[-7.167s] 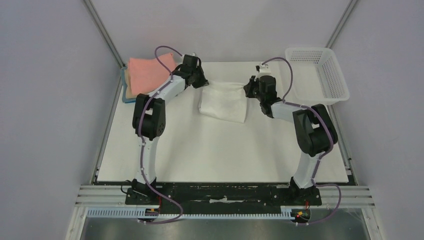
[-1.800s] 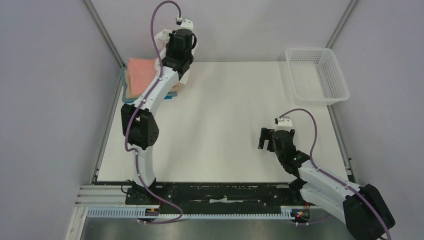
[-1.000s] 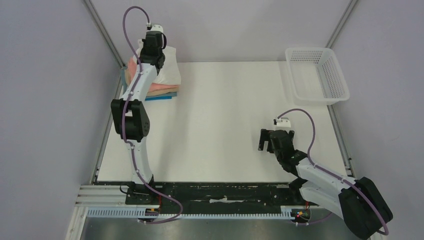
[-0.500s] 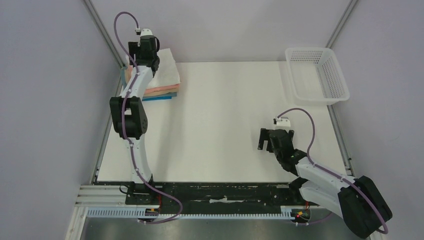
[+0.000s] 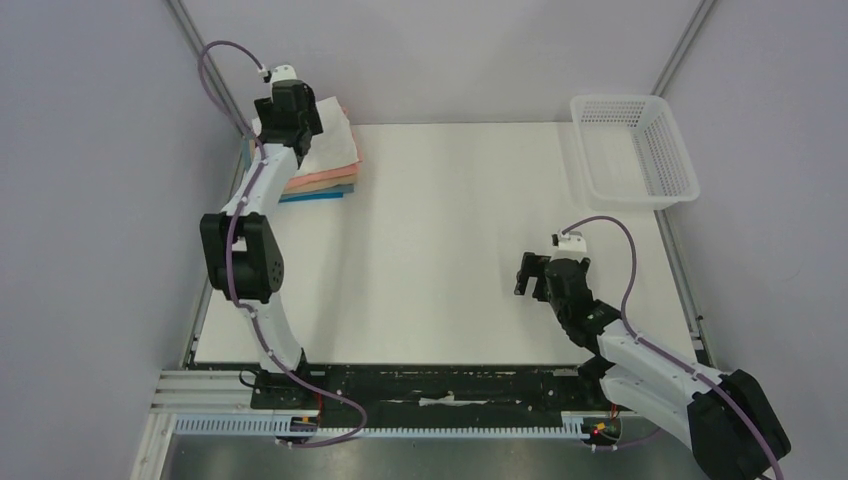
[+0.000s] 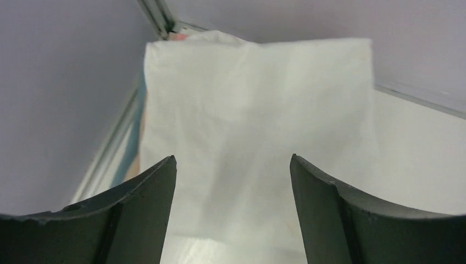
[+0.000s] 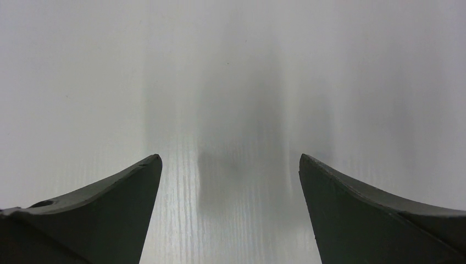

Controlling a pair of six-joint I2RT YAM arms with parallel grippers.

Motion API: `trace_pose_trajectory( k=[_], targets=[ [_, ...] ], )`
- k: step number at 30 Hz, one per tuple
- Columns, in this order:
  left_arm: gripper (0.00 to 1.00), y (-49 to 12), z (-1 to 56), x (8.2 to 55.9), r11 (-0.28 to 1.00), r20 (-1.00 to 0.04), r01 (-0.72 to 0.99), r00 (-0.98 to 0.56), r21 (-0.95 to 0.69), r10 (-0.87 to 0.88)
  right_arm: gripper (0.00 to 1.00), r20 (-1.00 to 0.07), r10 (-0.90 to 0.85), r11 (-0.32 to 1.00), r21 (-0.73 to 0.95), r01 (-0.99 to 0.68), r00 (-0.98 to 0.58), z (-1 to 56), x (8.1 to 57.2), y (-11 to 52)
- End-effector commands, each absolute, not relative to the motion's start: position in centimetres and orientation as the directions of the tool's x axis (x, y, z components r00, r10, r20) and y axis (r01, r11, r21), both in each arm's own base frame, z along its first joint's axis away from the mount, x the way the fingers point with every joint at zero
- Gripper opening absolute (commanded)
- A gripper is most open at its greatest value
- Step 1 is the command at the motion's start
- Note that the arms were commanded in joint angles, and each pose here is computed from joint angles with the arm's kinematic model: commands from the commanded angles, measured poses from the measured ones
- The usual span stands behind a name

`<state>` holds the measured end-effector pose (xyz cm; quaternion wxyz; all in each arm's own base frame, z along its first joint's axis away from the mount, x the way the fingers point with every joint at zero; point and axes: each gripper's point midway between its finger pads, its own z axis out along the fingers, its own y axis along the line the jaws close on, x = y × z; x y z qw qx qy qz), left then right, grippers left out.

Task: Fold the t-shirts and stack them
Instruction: Reset both arms

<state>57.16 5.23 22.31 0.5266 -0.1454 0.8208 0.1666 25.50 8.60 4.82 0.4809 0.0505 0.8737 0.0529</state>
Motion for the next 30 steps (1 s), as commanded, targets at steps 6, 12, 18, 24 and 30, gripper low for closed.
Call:
trace_pose_trajectory(
  k=[6,12,18,24,30],
  targets=[
    [0.82,-5.6,28.2,44.4,0.897,-0.857,-0.144,-0.265,-0.418,-0.442,0.98,-0.850,0.200,0.978,0.203,0.048,-0.487,5.8,25.5,8.7],
    [0.82,-8.2,22.4,32.3,0.871,-0.811,-0.082,-0.332,-0.484,-0.481,0.98,-0.875,0.203,0.979,0.172,0.110,-0.439,6.6,25.4,7.0],
    [0.83,-3.5,15.7,25.7,0.842,-0.775,-0.326,-0.346,-0.430,-0.529,0.98,-0.907,0.259,0.965,0.234,0.116,-0.331,8.9,25.8,6.6],
    [0.83,-2.5,15.1,23.4,0.818,-0.770,-0.351,-0.304,-0.456,-0.560,0.98,-0.929,0.299,0.954,0.286,0.089,-0.219,11.5,25.4,6.1],
    [0.83,-2.5,15.1,23.1,0.816,-0.768,-0.346,-0.303,-0.463,-0.565,0.98,-0.933,0.336,0.942,0.332,0.056,-0.131,12.9,24.8,5.7]
  ],
)
